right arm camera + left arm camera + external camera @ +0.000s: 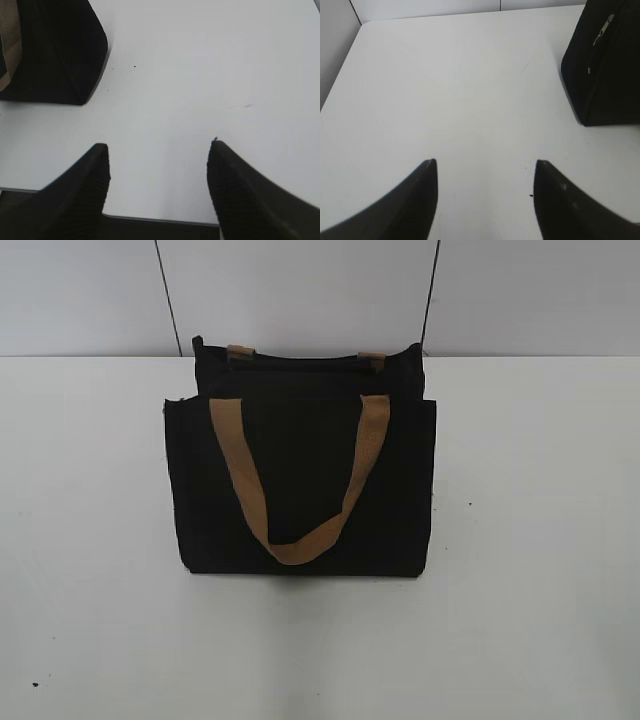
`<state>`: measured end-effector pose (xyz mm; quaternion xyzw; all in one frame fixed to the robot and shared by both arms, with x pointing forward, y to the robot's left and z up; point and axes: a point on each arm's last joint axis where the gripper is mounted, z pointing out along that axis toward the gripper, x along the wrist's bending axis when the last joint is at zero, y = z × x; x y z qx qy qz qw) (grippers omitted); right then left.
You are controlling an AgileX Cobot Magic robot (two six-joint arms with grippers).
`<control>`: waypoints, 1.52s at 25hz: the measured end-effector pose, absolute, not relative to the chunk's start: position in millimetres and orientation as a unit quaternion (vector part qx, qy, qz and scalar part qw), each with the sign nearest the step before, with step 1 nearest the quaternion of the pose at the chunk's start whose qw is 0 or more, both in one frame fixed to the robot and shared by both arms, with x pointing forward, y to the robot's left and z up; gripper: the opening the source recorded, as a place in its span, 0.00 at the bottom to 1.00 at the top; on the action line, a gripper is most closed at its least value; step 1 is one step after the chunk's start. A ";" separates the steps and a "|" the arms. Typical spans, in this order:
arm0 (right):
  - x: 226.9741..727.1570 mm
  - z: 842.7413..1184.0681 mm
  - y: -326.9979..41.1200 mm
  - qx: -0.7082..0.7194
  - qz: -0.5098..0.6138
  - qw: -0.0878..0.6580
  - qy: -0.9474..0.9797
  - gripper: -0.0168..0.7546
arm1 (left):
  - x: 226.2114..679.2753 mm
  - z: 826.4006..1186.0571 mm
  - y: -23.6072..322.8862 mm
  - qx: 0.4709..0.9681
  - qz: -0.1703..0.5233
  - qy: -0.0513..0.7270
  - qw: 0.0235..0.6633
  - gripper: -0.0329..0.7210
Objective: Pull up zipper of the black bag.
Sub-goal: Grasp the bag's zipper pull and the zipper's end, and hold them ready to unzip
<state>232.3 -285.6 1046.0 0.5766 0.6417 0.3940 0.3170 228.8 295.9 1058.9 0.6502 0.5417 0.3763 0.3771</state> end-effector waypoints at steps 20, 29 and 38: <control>232.3 1046.0 -285.6 0.577 0.394 0.317 0.642 0.64 | 347.6 1047.7 299.3 0.531 0.478 0.512 0.478 0.57; 232.3 1046.0 -285.6 0.577 0.394 0.317 0.642 0.64 | 419.1 988.9 290.1 0.579 0.401 0.552 0.446 0.49; 232.3 1046.0 -285.6 0.577 0.394 0.317 0.642 0.64 | 459.4 956.4 258.7 0.688 0.295 0.460 0.478 0.48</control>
